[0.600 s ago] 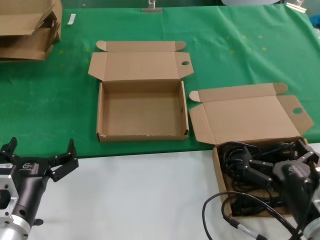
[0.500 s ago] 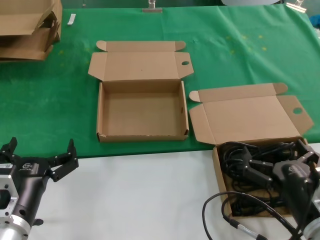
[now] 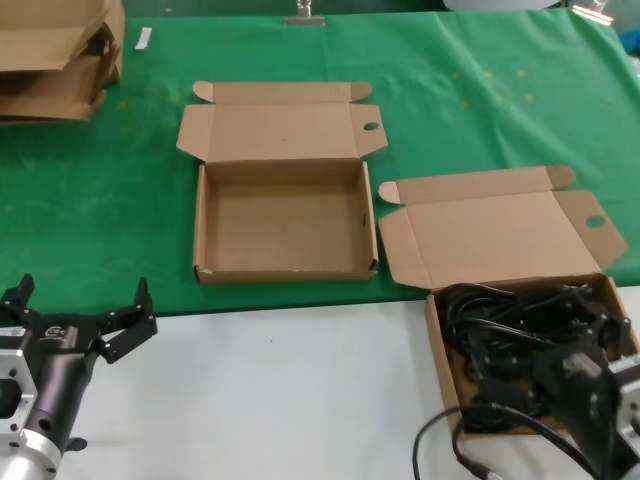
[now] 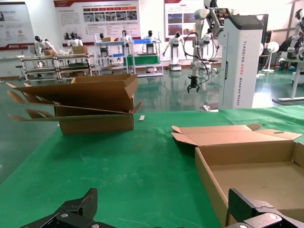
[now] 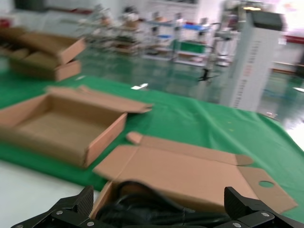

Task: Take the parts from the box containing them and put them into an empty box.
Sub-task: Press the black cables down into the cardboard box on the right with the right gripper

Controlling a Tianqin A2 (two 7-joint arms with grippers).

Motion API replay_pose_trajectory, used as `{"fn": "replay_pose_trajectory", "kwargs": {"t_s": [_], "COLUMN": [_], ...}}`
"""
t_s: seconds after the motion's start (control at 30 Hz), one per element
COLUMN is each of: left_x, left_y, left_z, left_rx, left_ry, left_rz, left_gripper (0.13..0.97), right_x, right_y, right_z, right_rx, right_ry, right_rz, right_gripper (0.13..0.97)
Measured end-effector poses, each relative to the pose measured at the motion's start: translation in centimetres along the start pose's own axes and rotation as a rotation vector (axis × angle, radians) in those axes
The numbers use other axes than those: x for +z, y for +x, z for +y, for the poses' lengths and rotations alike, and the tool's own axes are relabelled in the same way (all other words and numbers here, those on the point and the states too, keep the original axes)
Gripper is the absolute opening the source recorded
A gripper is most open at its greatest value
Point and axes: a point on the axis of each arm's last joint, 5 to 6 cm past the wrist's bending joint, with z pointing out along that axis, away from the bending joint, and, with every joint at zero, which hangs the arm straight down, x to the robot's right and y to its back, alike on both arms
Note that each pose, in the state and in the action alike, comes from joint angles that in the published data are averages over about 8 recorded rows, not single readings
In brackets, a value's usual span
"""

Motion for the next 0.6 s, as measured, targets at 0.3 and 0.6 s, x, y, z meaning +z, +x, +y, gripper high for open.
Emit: {"fn": "replay_pose_trajectory", "kwargs": {"t_s": [0.3, 0.6], "left_x": [0.0, 0.0], "left_y": [0.00, 0.00], "left_z": [0.00, 0.00], "left_rx": [0.000, 0.000], "left_ry": [0.000, 0.000], "left_rz": [0.000, 0.000], "left_gripper": [0.966, 0.966], "right_x": [-1.7, 0.5], "right_y": [3.7, 8.0], "right_z": [-1.4, -3.8], "right_rx": [-0.315, -0.758], "right_ry": [-0.015, 0.002], "right_rz": [-0.157, -0.281], "right_gripper": [0.966, 0.966]}}
